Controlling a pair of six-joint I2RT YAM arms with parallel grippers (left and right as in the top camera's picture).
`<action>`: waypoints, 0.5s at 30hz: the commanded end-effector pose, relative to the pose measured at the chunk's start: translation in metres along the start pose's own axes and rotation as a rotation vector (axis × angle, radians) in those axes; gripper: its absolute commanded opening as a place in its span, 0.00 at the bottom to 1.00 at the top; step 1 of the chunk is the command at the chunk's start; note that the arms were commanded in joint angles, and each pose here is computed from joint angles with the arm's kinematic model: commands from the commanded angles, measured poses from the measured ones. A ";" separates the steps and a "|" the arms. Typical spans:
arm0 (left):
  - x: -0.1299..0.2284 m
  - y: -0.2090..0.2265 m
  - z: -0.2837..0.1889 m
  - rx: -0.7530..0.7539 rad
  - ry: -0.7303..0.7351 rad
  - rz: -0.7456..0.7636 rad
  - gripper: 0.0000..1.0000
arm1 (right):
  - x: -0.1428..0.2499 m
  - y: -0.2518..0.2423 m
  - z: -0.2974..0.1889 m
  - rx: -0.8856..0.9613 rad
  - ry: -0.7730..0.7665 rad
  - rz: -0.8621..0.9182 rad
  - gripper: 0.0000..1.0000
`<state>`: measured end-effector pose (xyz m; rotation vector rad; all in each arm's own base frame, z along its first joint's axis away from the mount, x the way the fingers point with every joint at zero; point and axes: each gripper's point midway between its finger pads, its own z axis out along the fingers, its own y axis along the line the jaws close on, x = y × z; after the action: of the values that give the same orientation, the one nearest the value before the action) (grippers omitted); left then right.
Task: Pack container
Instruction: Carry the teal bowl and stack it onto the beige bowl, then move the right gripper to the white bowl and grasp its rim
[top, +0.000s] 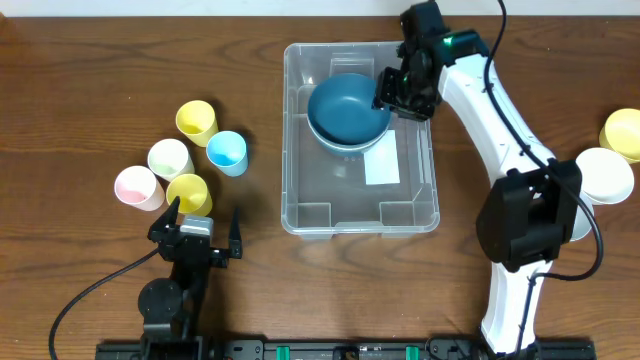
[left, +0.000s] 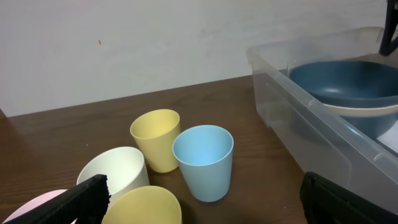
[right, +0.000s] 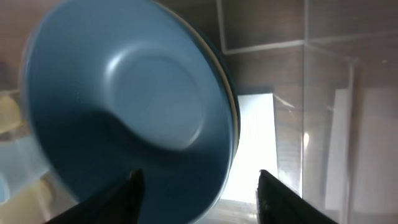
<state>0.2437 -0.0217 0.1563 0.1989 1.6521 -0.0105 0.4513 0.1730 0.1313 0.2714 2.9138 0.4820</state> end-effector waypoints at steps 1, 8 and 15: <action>0.015 -0.003 0.001 0.015 0.042 0.003 0.98 | -0.029 0.017 -0.060 -0.042 -0.127 -0.119 0.79; 0.015 -0.003 0.001 0.015 0.042 0.003 0.98 | -0.038 -0.049 -0.167 0.167 -0.251 0.042 0.92; 0.015 -0.003 0.001 0.015 0.042 0.003 0.98 | -0.027 -0.103 -0.206 0.138 -0.228 0.150 0.99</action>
<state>0.2437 -0.0217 0.1563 0.1989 1.6521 -0.0105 0.4292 0.0226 0.2852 0.5175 2.7274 0.2194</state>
